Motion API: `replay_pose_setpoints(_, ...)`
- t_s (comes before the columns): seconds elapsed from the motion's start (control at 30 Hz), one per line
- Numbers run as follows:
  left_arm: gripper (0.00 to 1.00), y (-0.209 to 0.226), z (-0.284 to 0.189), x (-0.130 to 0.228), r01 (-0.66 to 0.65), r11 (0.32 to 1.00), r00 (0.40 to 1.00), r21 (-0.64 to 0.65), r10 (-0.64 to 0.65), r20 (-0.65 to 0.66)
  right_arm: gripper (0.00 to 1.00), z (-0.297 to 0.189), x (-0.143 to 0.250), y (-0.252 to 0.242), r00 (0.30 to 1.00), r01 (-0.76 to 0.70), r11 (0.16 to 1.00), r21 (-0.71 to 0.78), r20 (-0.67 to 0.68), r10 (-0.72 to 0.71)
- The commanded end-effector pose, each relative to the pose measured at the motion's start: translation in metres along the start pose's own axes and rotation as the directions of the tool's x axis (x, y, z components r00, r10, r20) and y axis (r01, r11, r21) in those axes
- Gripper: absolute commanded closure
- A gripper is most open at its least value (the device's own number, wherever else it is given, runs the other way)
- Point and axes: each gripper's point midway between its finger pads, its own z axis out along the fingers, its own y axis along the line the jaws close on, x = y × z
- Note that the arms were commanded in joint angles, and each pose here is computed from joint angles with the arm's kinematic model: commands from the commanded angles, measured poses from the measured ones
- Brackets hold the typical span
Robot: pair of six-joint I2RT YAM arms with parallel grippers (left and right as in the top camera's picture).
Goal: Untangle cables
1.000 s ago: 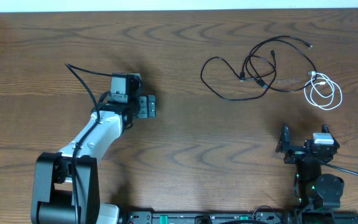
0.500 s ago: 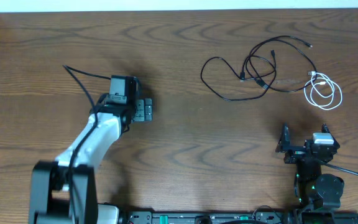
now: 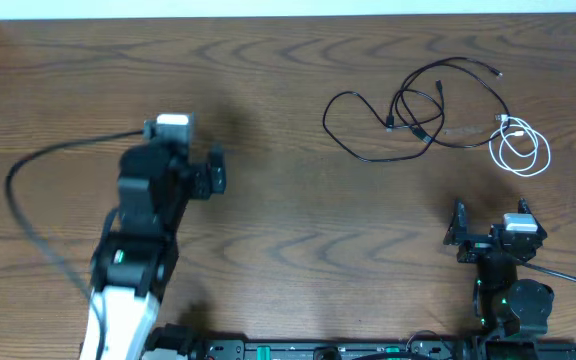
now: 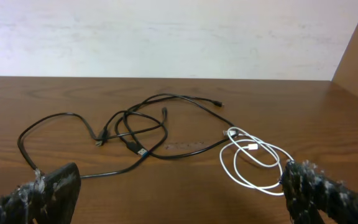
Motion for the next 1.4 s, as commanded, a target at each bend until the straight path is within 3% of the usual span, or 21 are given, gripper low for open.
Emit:
replay_pose_setpoints(0.0, 0.02, 0.012, -0.024, 0.005, -0.011, 0.998, 0.998, -0.057, 0.015, 0.060, 0.01, 0.000, 0.000, -0.001, 1.000, -0.014, 1.000, 0.007, 0.002, 0.014)
replay_pose_setpoints(0.53, 0.02, 0.022, -0.052, 0.081, 0.019, 0.997, 0.980, -0.079, -0.003, 0.198, 0.01, 0.000, 0.000, -0.001, 1.000, -0.014, 1.000, 0.007, 0.002, 0.014)
replay_pose_setpoints(0.67, 0.02, 0.022, -0.062, 0.074, 0.036, 0.997, 0.947, -0.071, -0.011, 0.322, 0.01, 0.000, 0.000, -0.001, 1.000, -0.014, 1.000, 0.007, 0.002, 0.014)
replay_pose_setpoints(0.8, 0.02, 0.020, -0.083, 0.043, 0.079, 0.997, 0.860, -0.027, -0.054, 0.508, 0.01, 0.000, 0.000, -0.001, 1.000, -0.014, 1.000, 0.007, 0.002, 0.014)
replay_pose_setpoints(0.97, 0.02, 0.002, -0.102, 0.014, 0.041, 0.996, 0.775, 0.084, -0.085, 0.626, 0.01, 0.000, 0.000, -0.001, 1.000, -0.014, 1.000, 0.007, 0.002, 0.014)
replay_pose_setpoints(1.13, 0.02, -0.016, -0.096, 0.022, -0.024, 0.986, 0.791, 0.167, -0.083, 0.606, 0.01, 0.000, 0.000, -0.001, 1.000, -0.014, 1.000, 0.007, 0.002, 0.014)
replay_pose_setpoints(1.37, 0.02, -0.018, -0.061, 0.055, -0.010, 0.984, 0.804, 0.180, -0.099, 0.587, 0.01, 0.000, 0.000, -0.001, 1.000, -0.014, 1.000, 0.007, 0.002, 0.014)
